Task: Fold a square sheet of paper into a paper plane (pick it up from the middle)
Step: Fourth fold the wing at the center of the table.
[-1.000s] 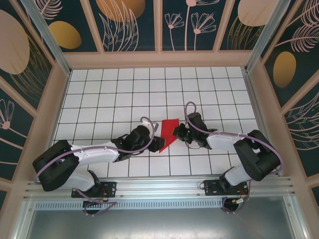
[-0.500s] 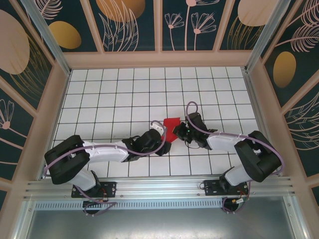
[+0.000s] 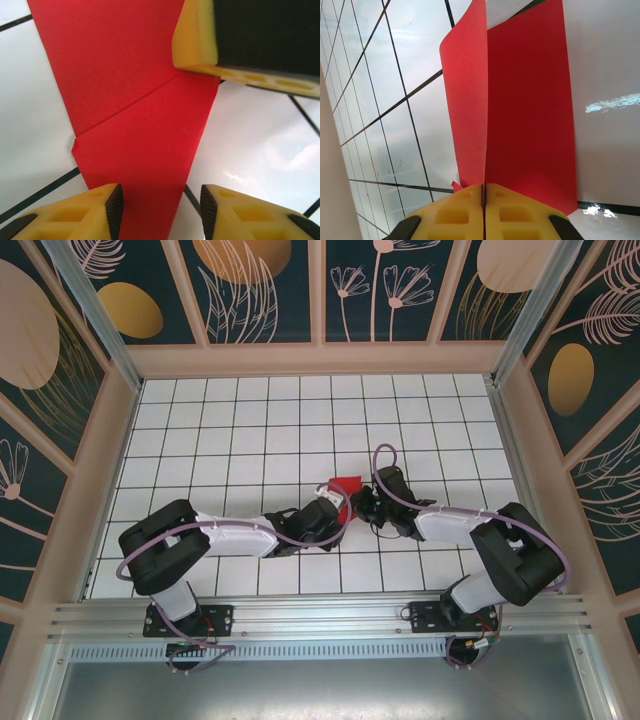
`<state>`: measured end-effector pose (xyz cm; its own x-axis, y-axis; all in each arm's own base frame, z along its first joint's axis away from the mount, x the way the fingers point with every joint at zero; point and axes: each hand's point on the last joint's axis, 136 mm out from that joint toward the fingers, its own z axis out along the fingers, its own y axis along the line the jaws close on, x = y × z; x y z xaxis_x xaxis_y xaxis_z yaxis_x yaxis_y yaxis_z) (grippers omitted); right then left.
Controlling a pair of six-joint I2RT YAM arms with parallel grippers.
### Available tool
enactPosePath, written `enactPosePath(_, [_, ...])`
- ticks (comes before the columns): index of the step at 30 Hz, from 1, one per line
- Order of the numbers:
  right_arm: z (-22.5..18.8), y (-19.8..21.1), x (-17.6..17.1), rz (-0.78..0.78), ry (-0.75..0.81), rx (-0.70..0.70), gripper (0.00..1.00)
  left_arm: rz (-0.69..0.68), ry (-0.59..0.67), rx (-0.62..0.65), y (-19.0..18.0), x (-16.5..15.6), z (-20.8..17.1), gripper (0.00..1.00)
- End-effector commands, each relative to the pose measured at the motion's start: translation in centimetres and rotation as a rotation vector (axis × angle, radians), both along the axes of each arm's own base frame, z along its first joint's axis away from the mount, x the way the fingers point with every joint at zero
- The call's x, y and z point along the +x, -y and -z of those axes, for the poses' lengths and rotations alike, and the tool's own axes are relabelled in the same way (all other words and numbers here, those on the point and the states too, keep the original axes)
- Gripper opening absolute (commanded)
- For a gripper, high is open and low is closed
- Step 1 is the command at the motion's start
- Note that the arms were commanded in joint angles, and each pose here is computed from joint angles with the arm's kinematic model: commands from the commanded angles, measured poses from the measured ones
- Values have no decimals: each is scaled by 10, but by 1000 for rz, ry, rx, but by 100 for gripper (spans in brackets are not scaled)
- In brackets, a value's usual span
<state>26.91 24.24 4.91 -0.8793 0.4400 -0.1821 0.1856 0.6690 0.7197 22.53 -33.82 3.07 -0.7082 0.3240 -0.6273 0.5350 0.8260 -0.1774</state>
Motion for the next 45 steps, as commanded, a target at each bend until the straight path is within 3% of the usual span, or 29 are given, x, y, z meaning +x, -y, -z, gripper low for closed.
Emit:
enactPosePath(1, [-16,-5,7,11,27,17,8,-3,30,40,0,5,-2,43])
enactPosePath(23, [-17,-7,5,-30,35,-9,12,-28,48,48,-6,7,1,0])
enactPosePath(25, [-21,-7,6,-43,51,-19,15,-29,50,45,-7,7,3,0])
enactPosePath(31, [-40,0,7,-84,126,-54,38,-38,42,-53,-8,1,-3,0])
enactPosePath(39, [-62,3,0,-184,208,-48,45,-17,-80,-362,-8,-2,-21,0])
enactPosePath(45, [-57,-17,-7,-274,182,-30,46,3,-135,-433,-8,-3,-23,0])
